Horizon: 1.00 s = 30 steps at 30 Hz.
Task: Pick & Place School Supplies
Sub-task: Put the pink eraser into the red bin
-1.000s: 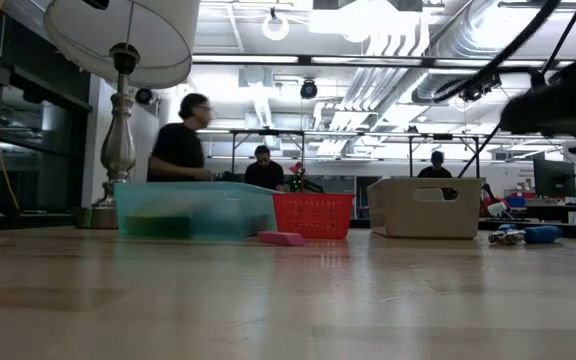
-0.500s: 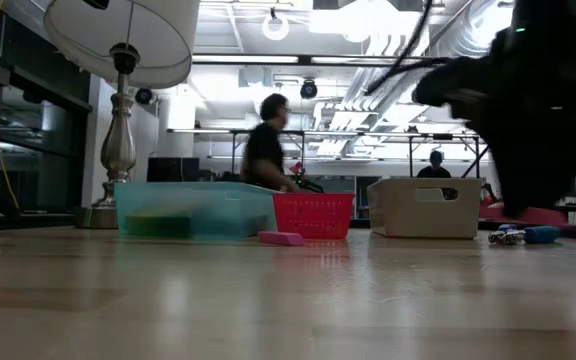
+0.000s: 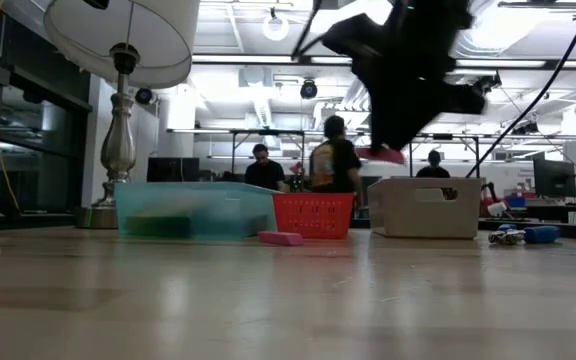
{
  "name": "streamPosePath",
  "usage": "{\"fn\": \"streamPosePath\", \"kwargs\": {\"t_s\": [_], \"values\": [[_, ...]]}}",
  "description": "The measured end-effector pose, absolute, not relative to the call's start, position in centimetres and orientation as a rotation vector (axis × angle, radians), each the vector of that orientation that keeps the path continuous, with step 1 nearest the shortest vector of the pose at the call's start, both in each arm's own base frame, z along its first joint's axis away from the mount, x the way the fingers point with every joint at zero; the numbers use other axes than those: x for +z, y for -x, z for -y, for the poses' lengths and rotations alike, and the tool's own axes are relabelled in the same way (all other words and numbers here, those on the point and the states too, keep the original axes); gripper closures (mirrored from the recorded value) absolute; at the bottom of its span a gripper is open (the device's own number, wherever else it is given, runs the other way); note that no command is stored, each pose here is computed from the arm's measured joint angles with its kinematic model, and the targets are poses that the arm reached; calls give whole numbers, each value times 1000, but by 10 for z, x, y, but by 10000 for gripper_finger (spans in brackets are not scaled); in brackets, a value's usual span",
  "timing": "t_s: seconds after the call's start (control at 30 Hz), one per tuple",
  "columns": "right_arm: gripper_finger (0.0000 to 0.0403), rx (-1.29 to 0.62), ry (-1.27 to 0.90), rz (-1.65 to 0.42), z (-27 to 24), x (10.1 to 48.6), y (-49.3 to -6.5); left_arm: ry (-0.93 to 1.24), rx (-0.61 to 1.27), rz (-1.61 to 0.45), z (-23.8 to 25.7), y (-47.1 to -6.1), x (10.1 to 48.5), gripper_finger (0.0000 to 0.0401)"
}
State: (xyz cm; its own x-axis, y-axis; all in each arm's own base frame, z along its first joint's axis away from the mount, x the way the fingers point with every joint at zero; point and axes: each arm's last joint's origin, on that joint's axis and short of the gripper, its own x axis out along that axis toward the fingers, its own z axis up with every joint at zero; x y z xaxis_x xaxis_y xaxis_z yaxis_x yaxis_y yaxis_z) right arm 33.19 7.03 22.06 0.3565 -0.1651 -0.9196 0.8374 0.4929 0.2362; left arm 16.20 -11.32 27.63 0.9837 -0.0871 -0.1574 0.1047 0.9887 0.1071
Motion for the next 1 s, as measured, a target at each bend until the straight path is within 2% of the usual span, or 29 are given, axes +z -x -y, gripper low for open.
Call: {"fn": "streamPosePath", "kwargs": {"t_s": [0.4, 0.67, 1.0], "values": [[334, -699, -724, -993, -3, 234, -347, -115, -96, -153, 113, -162, 276, 183], [332, -633, -677, -908, 36, 239, -356, -116, -96, -153, 113, -162, 276, 183], [333, -568, -656, -934, 79, 212, -369, -115, -94, -152, 113, -162, 276, 183]]}}
